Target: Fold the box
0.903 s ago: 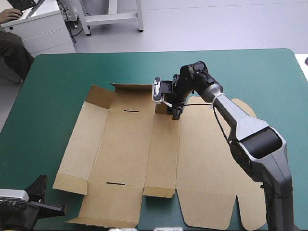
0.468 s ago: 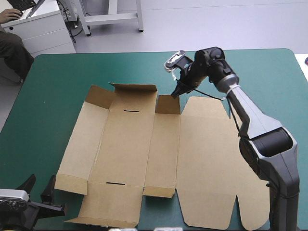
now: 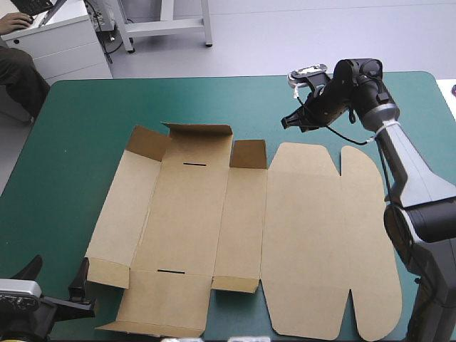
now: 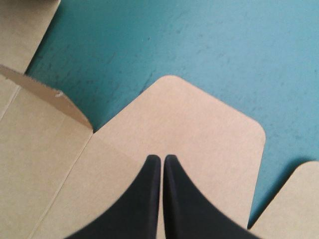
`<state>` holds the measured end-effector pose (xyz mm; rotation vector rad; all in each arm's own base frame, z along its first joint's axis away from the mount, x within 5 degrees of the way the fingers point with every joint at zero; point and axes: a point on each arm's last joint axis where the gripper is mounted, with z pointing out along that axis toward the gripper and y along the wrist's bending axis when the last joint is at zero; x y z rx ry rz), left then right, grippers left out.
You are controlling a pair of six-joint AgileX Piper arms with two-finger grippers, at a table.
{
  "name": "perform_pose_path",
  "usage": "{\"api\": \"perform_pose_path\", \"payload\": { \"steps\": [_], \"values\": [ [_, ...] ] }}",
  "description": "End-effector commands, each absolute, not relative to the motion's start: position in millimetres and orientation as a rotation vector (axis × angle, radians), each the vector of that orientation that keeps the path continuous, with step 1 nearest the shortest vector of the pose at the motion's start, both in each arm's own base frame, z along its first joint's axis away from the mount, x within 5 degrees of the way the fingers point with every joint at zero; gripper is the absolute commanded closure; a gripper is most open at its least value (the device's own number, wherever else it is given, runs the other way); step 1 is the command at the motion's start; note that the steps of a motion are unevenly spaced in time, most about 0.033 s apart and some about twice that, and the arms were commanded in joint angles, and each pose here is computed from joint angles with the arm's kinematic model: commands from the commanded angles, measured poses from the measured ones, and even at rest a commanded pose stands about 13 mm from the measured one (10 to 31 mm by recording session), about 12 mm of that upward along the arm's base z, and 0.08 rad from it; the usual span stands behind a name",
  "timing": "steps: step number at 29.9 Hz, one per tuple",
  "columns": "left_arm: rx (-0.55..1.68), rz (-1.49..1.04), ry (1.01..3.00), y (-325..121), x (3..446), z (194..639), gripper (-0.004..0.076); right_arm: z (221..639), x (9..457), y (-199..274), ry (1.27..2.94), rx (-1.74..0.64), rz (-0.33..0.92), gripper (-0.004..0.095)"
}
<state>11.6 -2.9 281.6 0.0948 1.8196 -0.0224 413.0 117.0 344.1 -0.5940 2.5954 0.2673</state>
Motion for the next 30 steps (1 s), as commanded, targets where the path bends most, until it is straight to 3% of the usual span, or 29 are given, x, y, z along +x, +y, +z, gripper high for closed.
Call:
{"api": "perform_pose_path", "payload": {
  "steps": [1,11,20,25,30],
  "values": [
    [0.091,0.005,1.764,-1.6,24.1,305.2,0.0160,379.3,381.3,107.4,2.476,-0.528,0.282,0.0908],
    [0.154,0.078,2.061,-1.6,97.3,354.2,0.0160,349.7,289.8,83.0,2.409,-0.431,0.268,0.0908],
    [0.116,0.019,2.463,-5.7,177.6,339.3,0.0160,326.4,207.1,63.1,2.403,-0.377,0.282,0.0909],
    [-0.084,-0.121,2.557,9.4,197.9,322.2,0.0160,321.6,165.7,53.7,2.372,-0.382,0.285,0.0909],
    [-0.272,-0.407,2.499,37.2,205.6,318.5,0.0160,316.6,127.0,45.3,2.348,-0.379,0.297,0.0909]
  ]
}}
